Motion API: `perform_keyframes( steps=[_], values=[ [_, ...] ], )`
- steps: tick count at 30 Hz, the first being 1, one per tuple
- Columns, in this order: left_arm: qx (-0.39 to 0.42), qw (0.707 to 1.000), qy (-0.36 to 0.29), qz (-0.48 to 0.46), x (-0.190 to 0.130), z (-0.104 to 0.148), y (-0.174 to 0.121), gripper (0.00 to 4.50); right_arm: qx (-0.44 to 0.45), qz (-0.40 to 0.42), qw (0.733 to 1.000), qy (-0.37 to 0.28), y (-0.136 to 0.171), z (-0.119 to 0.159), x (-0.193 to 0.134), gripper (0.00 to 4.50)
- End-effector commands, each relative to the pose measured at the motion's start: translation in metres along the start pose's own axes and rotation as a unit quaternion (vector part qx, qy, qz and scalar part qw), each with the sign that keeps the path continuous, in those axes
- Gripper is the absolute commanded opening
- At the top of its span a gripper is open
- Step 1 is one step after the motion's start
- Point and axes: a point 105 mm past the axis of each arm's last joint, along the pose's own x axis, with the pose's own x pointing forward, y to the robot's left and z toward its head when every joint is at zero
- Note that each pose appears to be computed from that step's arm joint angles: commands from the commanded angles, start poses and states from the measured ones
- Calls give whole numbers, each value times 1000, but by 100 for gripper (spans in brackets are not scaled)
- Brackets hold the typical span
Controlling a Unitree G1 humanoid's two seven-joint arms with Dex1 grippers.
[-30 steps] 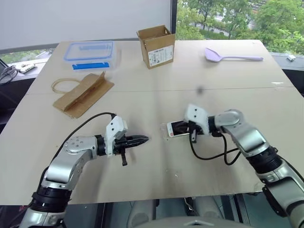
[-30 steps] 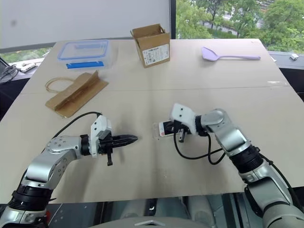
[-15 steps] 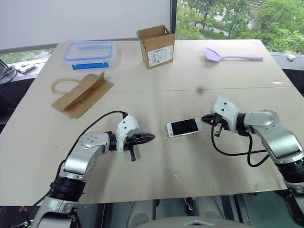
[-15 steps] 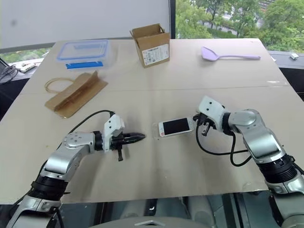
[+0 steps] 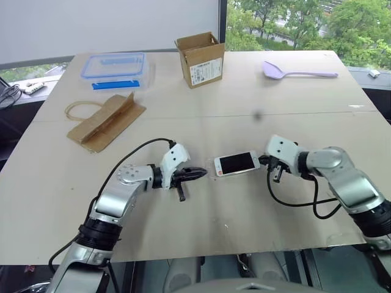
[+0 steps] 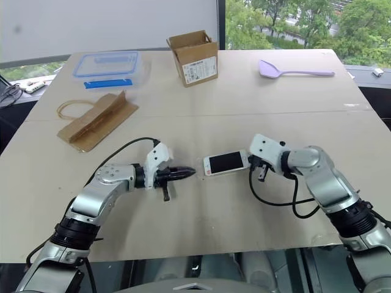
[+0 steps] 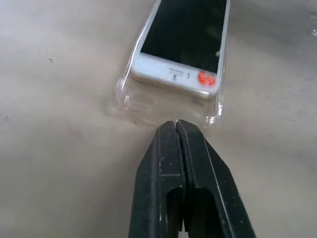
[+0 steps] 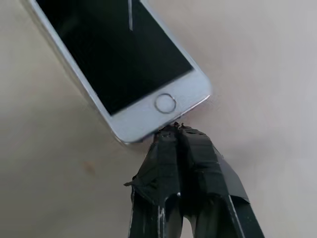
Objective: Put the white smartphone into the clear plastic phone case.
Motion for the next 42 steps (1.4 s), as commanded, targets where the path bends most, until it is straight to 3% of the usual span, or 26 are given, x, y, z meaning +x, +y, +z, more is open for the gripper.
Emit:
perform_keyframes(
  steps=[1,16,27,37,42],
  values=[
    [21,1000,-11,-1,-1,14,-2,0,-40,6,999,-21,4,17,2,5],
    [20,1000,-5,3,-3,2,-2,0,-73,50,995,-49,30,28,17,5],
    [12,999,11,46,-36,-16,18,0,-43,-33,998,-20,-13,6,-9,5],
    [12,999,-13,40,-19,-16,20,0,-42,-32,997,-56,-11,28,-4,5],
    [7,999,-14,41,-18,-17,21,0,-12,-14,993,-115,-10,55,-8,5]
  ],
)
